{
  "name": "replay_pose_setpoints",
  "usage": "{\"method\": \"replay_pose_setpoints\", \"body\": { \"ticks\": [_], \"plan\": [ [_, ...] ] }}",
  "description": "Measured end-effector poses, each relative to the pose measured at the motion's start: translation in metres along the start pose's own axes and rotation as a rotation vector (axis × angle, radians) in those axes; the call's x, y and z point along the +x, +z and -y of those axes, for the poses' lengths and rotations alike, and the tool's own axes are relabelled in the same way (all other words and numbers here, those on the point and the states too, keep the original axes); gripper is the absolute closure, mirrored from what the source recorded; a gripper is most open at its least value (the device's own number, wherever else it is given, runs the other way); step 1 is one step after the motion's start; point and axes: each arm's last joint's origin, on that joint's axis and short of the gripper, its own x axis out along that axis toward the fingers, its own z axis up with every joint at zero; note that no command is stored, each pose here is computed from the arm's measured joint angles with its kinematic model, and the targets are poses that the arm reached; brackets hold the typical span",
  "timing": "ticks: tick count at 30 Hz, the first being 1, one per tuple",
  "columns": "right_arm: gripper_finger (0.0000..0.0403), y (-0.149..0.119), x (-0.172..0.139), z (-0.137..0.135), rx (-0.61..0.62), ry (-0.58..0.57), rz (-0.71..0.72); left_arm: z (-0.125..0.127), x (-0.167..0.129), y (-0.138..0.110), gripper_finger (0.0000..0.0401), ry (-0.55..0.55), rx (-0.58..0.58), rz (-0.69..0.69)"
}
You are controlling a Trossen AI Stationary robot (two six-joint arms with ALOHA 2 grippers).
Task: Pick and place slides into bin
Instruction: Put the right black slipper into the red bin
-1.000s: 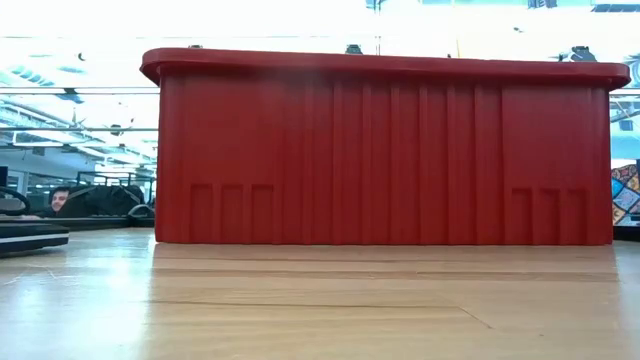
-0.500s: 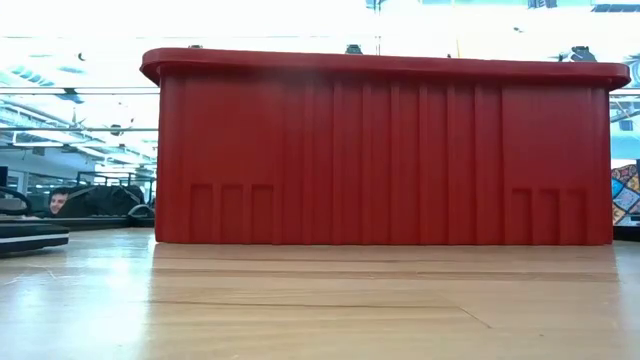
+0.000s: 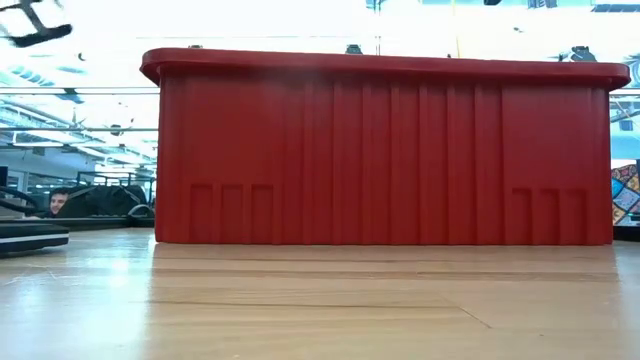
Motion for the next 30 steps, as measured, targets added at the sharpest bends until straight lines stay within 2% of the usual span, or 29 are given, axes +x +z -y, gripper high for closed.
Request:
{"method": "replay_pose_setpoints", "body": {
  "ticks": [3, 7, 12, 15, 17, 21, 24, 27, 30],
  "plan": [
    [0.0403, -0.001, 0.001, 0.000, -0.050, 0.000, -0.004, 0.009, 0.008, -0.010, 0.0401, -0.021, -0.051, -0.040],
    [0.0403, 0.002, -0.002, 0.000, -0.066, 0.002, 0.009, 0.016, 0.021, -0.021, 0.0400, 0.013, -0.133, -0.080],
    [0.0403, 0.006, -0.007, 0.001, -0.036, 0.022, 0.029, 0.013, 0.039, -0.027, 0.0387, 0.078, -0.179, -0.135],
    [0.0403, 0.008, -0.009, 0.000, 0.000, 0.068, 0.030, 0.010, 0.053, -0.030, 0.0381, 0.089, -0.167, -0.199],
    [0.0403, 0.008, -0.009, 0.000, 0.012, 0.093, 0.026, 0.006, 0.061, -0.033, 0.0380, 0.124, -0.179, -0.236],
    [0.0403, 0.007, -0.009, -0.002, 0.034, 0.139, 0.009, -0.008, 0.073, -0.043, 0.0380, 0.290, -0.309, -0.314],
    [0.0403, 0.005, -0.009, -0.002, 0.028, 0.148, -0.014, -0.013, 0.080, -0.046, 0.0375, 0.349, -0.378, -0.323],
    [0.0403, 0.004, -0.009, -0.003, 0.027, 0.177, -0.021, -0.009, 0.088, -0.043, 0.0349, 0.298, -0.385, -0.283],
    [0.0403, 0.004, -0.010, -0.004, 0.027, 0.216, -0.029, -0.005, 0.093, -0.039, 0.0305, 0.245, -0.368, -0.237]
  ]
}}
